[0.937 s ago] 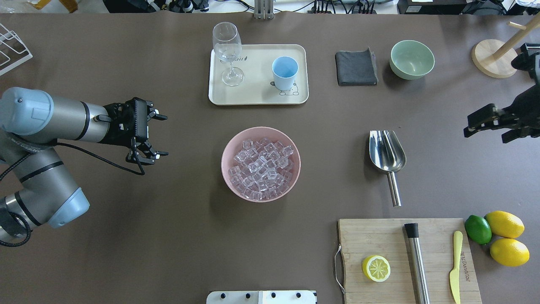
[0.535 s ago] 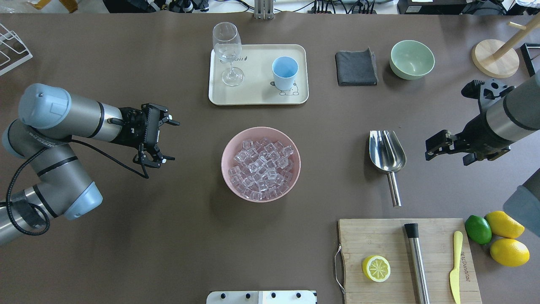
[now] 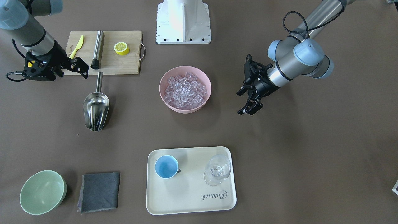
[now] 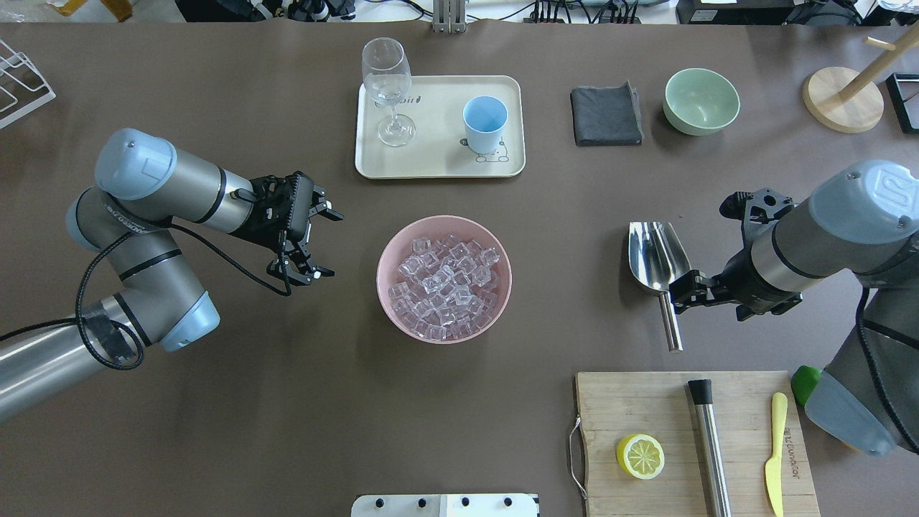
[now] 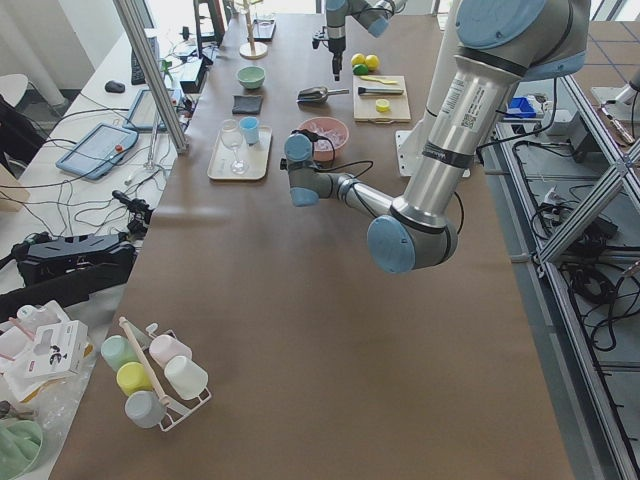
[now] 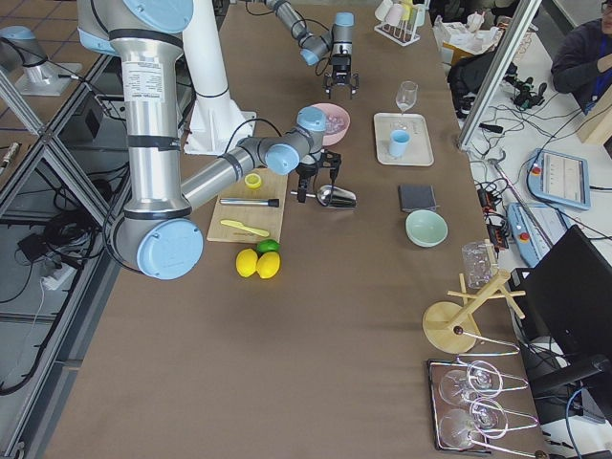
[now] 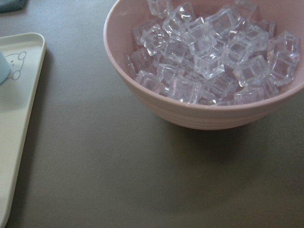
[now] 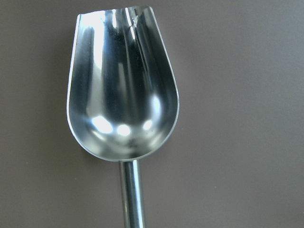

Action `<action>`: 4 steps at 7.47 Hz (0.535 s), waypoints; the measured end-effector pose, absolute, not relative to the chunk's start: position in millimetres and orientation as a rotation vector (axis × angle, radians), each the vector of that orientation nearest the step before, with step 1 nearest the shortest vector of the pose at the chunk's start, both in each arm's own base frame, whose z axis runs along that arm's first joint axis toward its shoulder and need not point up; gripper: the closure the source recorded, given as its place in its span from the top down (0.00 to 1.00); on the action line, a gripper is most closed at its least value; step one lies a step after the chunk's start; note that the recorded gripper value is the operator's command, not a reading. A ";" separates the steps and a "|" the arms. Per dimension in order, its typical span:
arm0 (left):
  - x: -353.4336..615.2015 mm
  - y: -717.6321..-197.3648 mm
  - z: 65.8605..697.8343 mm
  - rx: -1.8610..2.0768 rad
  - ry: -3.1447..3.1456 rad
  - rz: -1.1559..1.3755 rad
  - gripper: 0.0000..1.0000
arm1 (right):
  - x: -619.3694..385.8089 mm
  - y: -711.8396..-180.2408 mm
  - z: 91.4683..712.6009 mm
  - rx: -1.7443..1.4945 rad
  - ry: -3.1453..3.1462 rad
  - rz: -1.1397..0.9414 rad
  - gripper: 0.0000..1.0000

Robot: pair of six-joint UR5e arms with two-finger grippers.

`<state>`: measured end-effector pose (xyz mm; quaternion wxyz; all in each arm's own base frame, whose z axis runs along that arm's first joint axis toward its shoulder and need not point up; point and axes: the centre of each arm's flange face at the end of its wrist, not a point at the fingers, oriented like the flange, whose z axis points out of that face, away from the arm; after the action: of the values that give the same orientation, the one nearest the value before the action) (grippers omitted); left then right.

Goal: Put ice in cup with scoop

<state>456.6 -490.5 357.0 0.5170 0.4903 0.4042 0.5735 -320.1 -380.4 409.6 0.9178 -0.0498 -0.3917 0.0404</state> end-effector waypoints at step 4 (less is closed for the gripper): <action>493.7 -469.8 335.9 1.205 1.055 1.428 0.98 | -375.0 -363.7 413.9 -0.103 -0.770 0.030 0.88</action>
<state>493.7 -469.8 335.9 0.4777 0.4935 0.4319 0.5846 -375.0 -363.7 413.9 0.9254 -0.0502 -0.3755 0.0146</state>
